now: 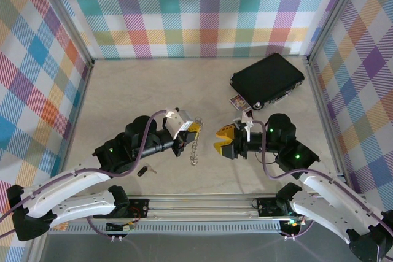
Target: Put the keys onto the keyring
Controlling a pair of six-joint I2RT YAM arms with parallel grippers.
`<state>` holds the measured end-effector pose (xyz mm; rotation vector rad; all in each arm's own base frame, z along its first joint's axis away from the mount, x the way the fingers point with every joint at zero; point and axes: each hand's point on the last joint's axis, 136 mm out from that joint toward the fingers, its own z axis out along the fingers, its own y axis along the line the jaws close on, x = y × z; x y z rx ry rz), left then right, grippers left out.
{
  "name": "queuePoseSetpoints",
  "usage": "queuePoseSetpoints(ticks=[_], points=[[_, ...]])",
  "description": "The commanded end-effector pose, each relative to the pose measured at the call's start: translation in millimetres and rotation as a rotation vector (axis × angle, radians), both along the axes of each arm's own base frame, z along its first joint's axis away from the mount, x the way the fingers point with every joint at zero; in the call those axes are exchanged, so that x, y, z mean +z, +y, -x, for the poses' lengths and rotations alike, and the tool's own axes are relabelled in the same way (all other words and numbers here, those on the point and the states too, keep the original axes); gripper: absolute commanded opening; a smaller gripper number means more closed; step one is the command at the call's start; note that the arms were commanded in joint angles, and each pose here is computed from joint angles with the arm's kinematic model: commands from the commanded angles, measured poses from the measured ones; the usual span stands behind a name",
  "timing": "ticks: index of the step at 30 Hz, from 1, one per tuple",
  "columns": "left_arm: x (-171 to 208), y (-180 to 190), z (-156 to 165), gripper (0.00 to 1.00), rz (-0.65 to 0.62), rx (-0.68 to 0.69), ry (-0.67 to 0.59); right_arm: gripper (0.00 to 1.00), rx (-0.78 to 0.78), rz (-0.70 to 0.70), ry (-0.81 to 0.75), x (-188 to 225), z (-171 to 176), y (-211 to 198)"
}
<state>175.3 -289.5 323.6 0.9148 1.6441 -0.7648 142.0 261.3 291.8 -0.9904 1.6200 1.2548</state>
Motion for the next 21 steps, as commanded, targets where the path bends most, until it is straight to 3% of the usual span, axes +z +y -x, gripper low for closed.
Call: queuePoseSetpoints(ticks=[1,10,21], points=[[43,0,20,0.00,0.108,-0.085,-0.066,0.45,0.014,-0.069,-0.104,27,4,2],[82,2,70,0.00,0.286,-0.334,-0.117,0.38,0.211,-0.204,-0.203,62,53,-2],[92,-1,94,0.00,0.318,-0.474,-0.124,0.26,0.262,-0.240,-0.253,76,68,2]])
